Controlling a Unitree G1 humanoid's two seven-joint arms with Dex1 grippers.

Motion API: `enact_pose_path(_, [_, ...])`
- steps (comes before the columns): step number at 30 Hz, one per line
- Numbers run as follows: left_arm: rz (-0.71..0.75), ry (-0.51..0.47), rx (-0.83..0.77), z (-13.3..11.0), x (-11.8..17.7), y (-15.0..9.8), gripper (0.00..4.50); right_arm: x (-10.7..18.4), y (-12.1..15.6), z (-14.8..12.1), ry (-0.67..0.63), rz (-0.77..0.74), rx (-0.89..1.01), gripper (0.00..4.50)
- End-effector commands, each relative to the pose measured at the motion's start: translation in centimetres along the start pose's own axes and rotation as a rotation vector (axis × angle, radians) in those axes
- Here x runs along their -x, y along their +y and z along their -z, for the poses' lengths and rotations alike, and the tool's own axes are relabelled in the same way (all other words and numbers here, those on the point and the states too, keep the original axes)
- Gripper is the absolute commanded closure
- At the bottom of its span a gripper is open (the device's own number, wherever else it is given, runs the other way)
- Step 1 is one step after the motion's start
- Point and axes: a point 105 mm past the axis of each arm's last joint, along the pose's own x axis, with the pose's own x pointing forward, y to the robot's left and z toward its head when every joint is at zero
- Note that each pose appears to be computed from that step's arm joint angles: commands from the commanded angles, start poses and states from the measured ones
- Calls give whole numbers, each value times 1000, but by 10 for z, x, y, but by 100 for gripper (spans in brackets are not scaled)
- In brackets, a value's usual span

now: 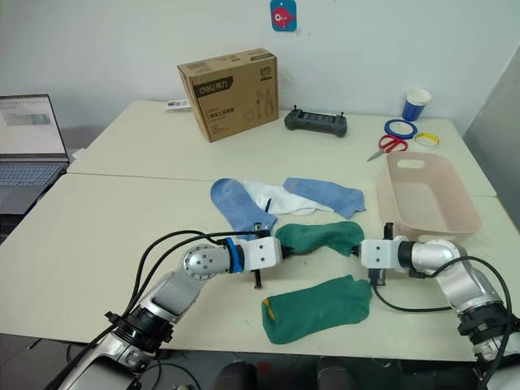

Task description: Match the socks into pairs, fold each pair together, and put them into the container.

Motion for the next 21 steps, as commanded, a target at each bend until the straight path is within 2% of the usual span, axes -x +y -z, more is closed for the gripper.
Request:
enact_pose_path(1, [-48,-43,-47,-14,9,10,336,19,-11,-6,-22,31,-16,324])
enact_pose_path(4, [-49,-29,-27,-8,22,11,241,31,-14,-6,-24,38,-61,222])
enact_pose_path(7, [-104,-9,68,2,59,23,145,53,-7,-8,-34,-19,-168,116])
enact_pose_path(8, [-104,-45,154,-3,70,22,122,57,-6,-10,-47,-23,-219,116])
enact_pose_path(10, [-69,-139,321,-17,84,16,122,61,-7,-17,-104,-5,-351,116])
enact_pose_path(11, [-34,-171,445,-19,92,8,122,63,-8,-21,-151,11,-489,116])
enact_pose_path(14, [73,-209,725,-27,105,-13,122,66,4,-31,-212,-65,-781,116])
enact_pose_path(16, [153,-188,904,-28,109,-31,122,68,20,-31,-193,-138,-904,116])
enact_pose_path(21, [165,-41,994,-9,101,-56,122,61,27,-35,-227,-124,-1050,116])
